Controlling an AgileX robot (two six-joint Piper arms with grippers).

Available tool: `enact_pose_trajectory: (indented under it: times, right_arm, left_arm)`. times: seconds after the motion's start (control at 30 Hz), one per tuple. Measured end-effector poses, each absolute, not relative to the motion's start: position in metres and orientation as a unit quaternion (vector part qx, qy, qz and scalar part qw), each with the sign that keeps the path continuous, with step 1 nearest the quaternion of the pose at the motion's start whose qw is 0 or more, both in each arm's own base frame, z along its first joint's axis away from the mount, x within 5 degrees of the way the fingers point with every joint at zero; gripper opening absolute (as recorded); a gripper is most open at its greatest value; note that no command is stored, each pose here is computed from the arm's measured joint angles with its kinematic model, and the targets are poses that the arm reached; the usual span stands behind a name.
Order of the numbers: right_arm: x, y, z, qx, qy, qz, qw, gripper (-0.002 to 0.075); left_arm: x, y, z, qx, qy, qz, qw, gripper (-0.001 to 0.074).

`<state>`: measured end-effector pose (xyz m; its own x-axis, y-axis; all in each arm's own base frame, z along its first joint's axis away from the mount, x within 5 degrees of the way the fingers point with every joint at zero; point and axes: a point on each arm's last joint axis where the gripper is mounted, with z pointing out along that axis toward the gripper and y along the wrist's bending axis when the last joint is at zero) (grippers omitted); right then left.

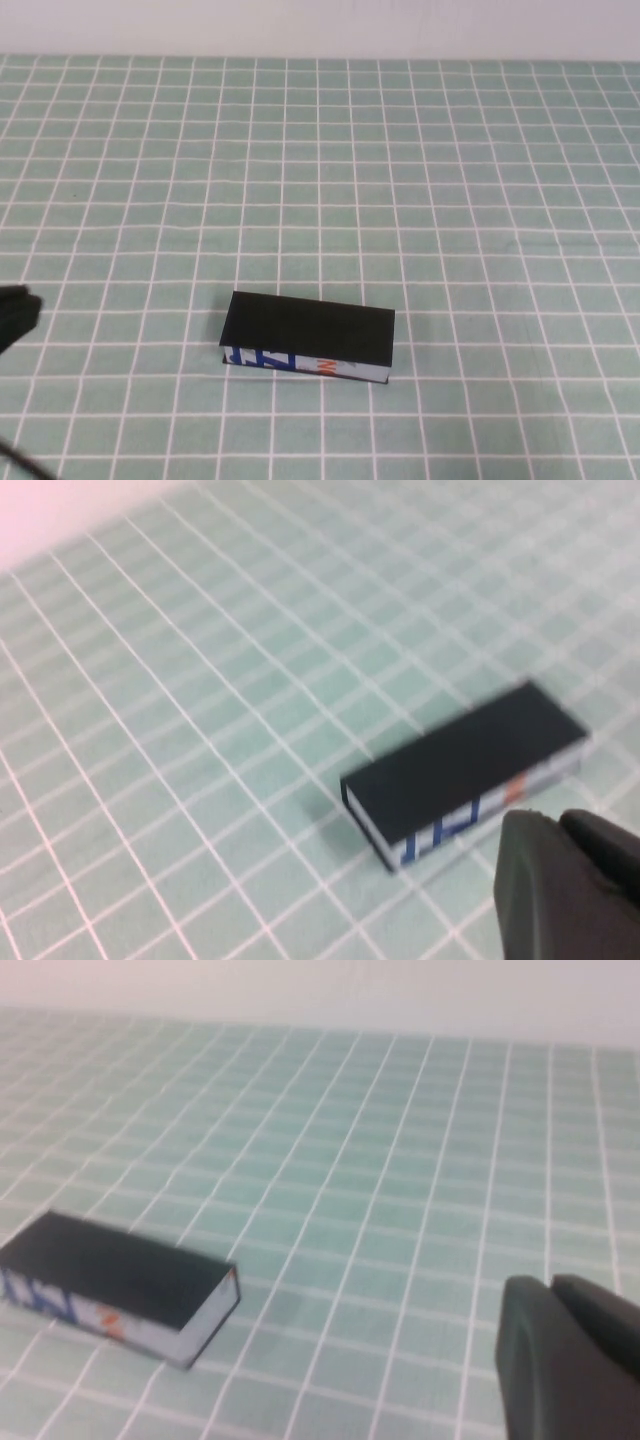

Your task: Return glasses to glasses case

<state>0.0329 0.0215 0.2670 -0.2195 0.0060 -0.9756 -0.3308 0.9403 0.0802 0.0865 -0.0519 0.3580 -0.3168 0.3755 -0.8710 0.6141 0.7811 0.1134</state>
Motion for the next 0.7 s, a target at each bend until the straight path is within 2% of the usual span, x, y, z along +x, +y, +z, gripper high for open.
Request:
enact_pose_trajectory:
  times: [0.1,0.43,0.7]
  right_arm:
    - [0.034,0.020,0.270,-0.102,0.757,0.129,0.632,-0.0011]
    - [0.036,0.019,0.268,-0.101,0.756,0.122,0.635,-0.0011]
    - [0.036,0.019,0.268,-0.101,0.756,0.123,0.635,-0.0011]
  left_arm:
    - [0.072,-0.046,0.356,0.278,0.791,-0.131,0.529,-0.0002]
    - [0.054,-0.042,0.334,0.215,0.802,-0.180,0.527,-0.0002]
    - [0.058,-0.038,0.336,0.203,0.789,-0.159,0.558,-0.0002]
